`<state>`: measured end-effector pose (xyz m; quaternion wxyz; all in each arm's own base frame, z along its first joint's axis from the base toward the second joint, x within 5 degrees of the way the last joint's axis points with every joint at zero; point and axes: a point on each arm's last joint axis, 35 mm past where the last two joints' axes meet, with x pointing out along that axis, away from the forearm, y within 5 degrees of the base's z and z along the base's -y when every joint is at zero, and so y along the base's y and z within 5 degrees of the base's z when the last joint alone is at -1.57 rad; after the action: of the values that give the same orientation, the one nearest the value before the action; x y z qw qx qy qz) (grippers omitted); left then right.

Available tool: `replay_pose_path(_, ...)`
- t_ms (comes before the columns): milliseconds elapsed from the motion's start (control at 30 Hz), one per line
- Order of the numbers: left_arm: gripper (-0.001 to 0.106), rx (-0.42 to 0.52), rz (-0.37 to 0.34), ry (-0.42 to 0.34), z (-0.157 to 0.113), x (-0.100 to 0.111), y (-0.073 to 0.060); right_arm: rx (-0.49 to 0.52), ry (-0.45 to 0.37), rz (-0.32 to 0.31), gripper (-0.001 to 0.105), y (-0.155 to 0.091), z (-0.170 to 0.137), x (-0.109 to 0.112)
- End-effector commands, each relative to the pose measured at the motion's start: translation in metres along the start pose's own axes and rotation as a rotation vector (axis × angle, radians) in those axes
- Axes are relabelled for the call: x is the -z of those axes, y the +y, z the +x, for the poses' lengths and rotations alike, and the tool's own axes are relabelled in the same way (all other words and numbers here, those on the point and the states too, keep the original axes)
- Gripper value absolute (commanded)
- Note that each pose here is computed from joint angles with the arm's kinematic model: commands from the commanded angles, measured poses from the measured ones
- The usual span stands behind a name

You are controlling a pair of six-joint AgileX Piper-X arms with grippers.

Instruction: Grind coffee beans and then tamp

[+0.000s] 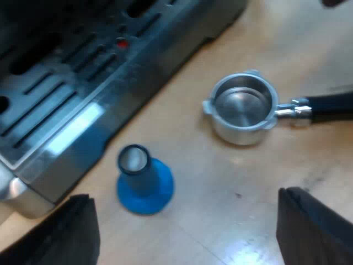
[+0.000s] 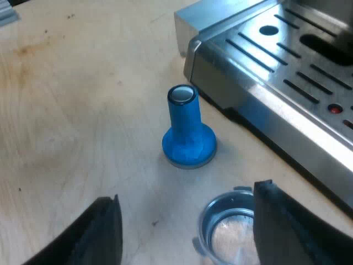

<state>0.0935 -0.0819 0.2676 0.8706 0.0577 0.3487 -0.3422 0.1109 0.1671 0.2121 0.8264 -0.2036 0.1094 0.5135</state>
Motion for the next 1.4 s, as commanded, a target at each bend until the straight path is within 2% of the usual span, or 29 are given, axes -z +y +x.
replay_pose_path(33, 0.068, -0.026, -0.009, -0.004, 0.006, -0.005, 0.0, 0.005, -0.058, -0.017, 0.054, -0.001, 0.0, -0.007)
replay_pose_path(367, 0.068, -0.019, -0.065, 0.139, 0.05, -0.008, 0.003, 0.007, -0.067, -0.013, 0.054, -0.001, -0.001, -0.008)
replay_pose_path(467, 0.068, -0.031, -0.066, 0.163, 0.06, -0.008, 0.004, 0.007, -0.067, -0.013, 0.054, -0.001, -0.001, -0.008)
replay_pose_path(667, 0.068, -0.032, -0.065, 0.157, 0.067, -0.01, 0.005, 0.007, -0.067, -0.013, 0.054, -0.001, -0.001, -0.008)
replay_pose_path(800, 0.068, -0.076, -0.08, 0.144, 0.081, -0.013, 0.007, 0.007, -0.067, -0.013, 0.054, -0.001, -0.001, -0.008)
replay_pose_path(933, 0.068, -0.083, -0.091, 0.166, 0.089, -0.013, 0.009, 0.007, -0.067, -0.013, 0.054, -0.001, -0.001, -0.008)
replay_pose_path(1033, 0.068, -0.103, -0.13, 0.201, 0.094, -0.014, 0.014, 0.007, -0.067, -0.013, 0.054, -0.001, -0.001, -0.008)
replay_pose_path(1133, 0.068, -0.116, -0.16, 0.205, 0.097, -0.019, 0.022, 0.007, -0.067, -0.013, 0.054, -0.001, -0.001, -0.008)
replay_pose_path(1333, 0.068, -0.083, -0.228, 0.223, 0.103, -0.024, 0.037, 0.007, -0.067, -0.008, 0.054, -0.001, -0.001, -0.008)
replay_pose_path(1400, 0.068, -0.082, -0.229, 0.227, 0.104, -0.023, 0.037, 0.007, -0.067, 0.0, 0.054, -0.001, -0.001, -0.008)
